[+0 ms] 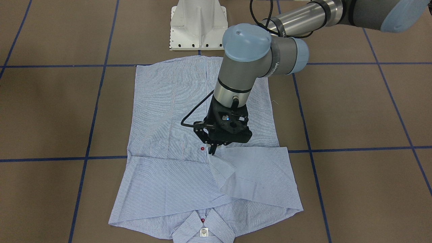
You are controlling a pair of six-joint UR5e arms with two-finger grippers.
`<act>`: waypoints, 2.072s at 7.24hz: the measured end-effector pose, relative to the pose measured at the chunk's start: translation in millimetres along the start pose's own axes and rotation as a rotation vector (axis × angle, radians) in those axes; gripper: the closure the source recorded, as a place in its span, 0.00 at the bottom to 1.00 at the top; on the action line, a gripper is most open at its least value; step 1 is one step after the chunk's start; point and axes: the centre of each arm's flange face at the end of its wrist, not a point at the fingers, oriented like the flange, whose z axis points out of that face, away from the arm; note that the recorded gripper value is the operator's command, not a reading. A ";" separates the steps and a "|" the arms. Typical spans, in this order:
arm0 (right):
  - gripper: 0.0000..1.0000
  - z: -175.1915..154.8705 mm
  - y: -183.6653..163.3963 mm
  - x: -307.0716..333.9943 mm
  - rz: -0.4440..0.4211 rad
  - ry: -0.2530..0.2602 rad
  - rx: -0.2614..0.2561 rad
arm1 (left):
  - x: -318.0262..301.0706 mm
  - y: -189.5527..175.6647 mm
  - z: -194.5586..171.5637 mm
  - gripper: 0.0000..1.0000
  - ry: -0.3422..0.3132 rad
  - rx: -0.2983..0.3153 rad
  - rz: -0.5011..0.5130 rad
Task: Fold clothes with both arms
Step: 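Carry the sleeve with the left gripper across the shirt toward the collar, then release the sleeve and withdraw the left gripper from the shirt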
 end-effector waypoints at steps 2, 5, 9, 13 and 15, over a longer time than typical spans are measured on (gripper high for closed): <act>0.00 0.3 0.0 0.2 0.001 0.001 0.000 | 55.2 9.3 27.1 1.00 -0.032 0.003 -0.051; 0.00 1.3 0.0 0.6 0.003 0.001 -0.002 | 93.3 66.5 67.0 0.00 -0.061 0.001 -0.077; 0.00 0.0 -0.7 -1.2 0.013 0.000 0.001 | 140.5 97.5 63.9 0.00 0.018 -0.013 -0.133; 0.00 19.0 9.3 -77.5 0.188 -0.055 0.072 | 39.4 136.6 -2.8 0.00 0.017 -0.017 0.055; 0.00 47.0 53.2 -168.2 0.273 -0.061 0.096 | -67.3 177.7 -67.8 0.00 0.026 -0.011 0.166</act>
